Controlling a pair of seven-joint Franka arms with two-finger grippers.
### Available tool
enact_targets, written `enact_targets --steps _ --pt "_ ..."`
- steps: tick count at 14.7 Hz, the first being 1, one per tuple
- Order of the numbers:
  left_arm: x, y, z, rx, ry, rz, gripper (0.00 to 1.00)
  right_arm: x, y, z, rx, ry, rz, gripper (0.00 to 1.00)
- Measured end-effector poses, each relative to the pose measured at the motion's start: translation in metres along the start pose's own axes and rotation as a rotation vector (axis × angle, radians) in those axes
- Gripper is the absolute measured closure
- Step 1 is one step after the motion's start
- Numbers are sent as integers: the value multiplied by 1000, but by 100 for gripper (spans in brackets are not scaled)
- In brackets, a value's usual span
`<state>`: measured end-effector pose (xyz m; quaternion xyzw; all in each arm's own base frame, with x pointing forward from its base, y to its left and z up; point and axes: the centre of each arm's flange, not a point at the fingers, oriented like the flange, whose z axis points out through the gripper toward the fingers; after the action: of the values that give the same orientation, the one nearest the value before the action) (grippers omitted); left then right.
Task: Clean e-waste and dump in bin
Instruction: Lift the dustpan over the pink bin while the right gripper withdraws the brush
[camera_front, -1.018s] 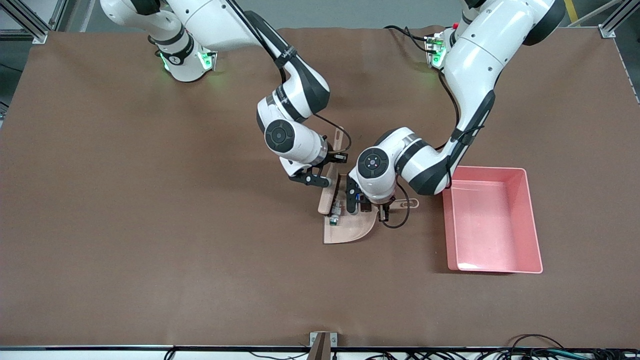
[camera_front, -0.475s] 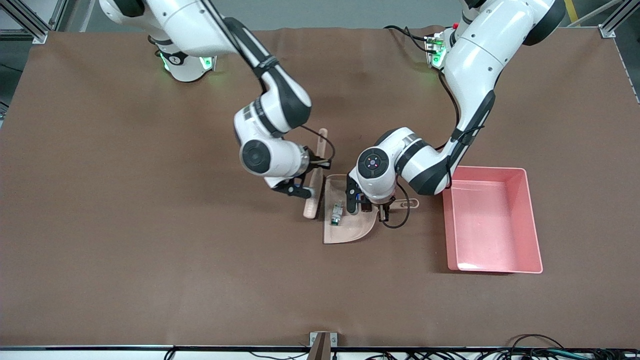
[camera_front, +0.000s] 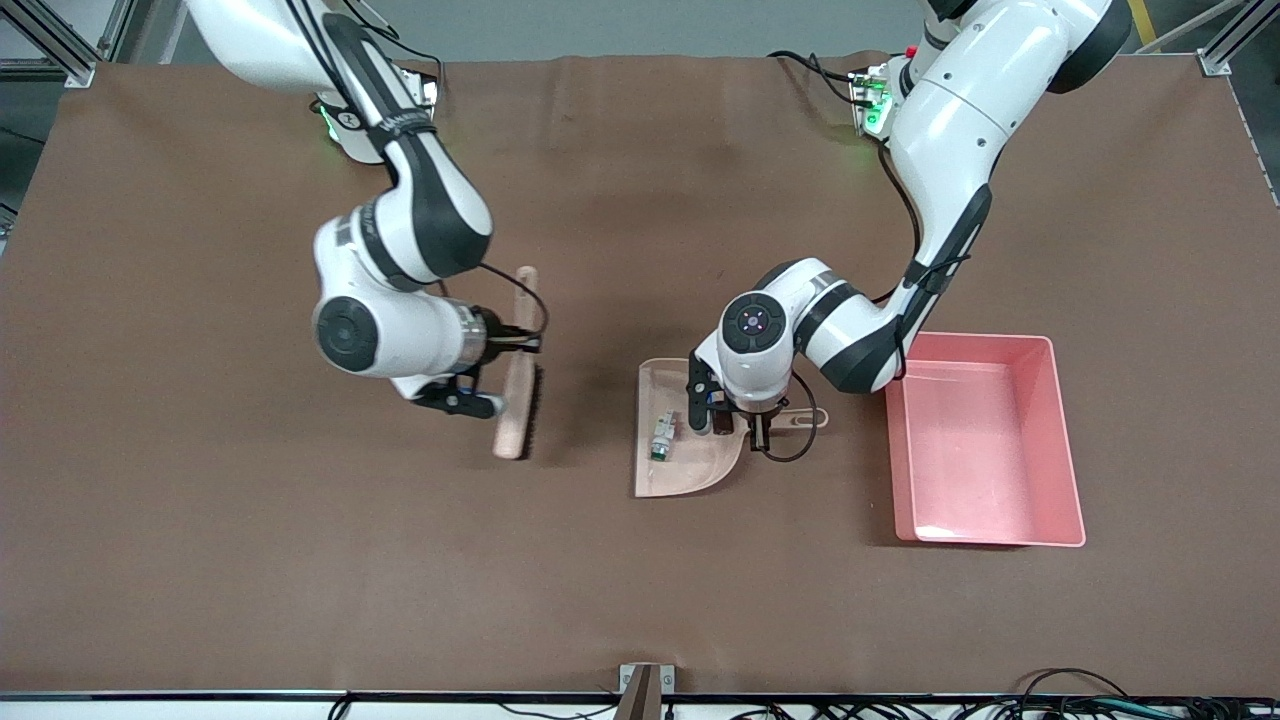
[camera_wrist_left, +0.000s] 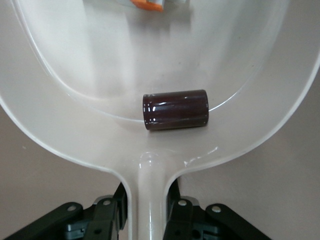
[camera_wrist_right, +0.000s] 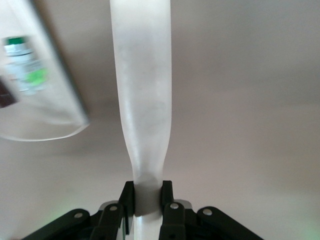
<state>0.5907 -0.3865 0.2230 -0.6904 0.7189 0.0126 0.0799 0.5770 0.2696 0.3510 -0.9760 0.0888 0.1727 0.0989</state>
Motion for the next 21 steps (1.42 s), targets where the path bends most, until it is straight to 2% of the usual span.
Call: enact_targets --steps 3,5,8,11,14,18,21 --pt "-2 -8 -13 12 44 -4 67 8 88 -24 -27 25 -36 74" --pt "-18 -24 -34 17 103 -24 67 12 146 -31 -50 38 -39 74" --pt "-69 -54 -69 9 197 -100 67 5 225 -21 -109 71 -22 74" --pt "-131 -77 -95 -4 236 -178 67 -10 289 -1 -152 97 -26 74" --pt "-179 -88 -118 5 222 -229 67 -18 343 24 -152 127 -49 74" --pt "-239 -97 -140 20 163 -262 67 -22 363 41 -180 170 -80 74" --pt "-293 -97 -137 -30 113 -289 67 -22 371 43 -179 184 -87 74"
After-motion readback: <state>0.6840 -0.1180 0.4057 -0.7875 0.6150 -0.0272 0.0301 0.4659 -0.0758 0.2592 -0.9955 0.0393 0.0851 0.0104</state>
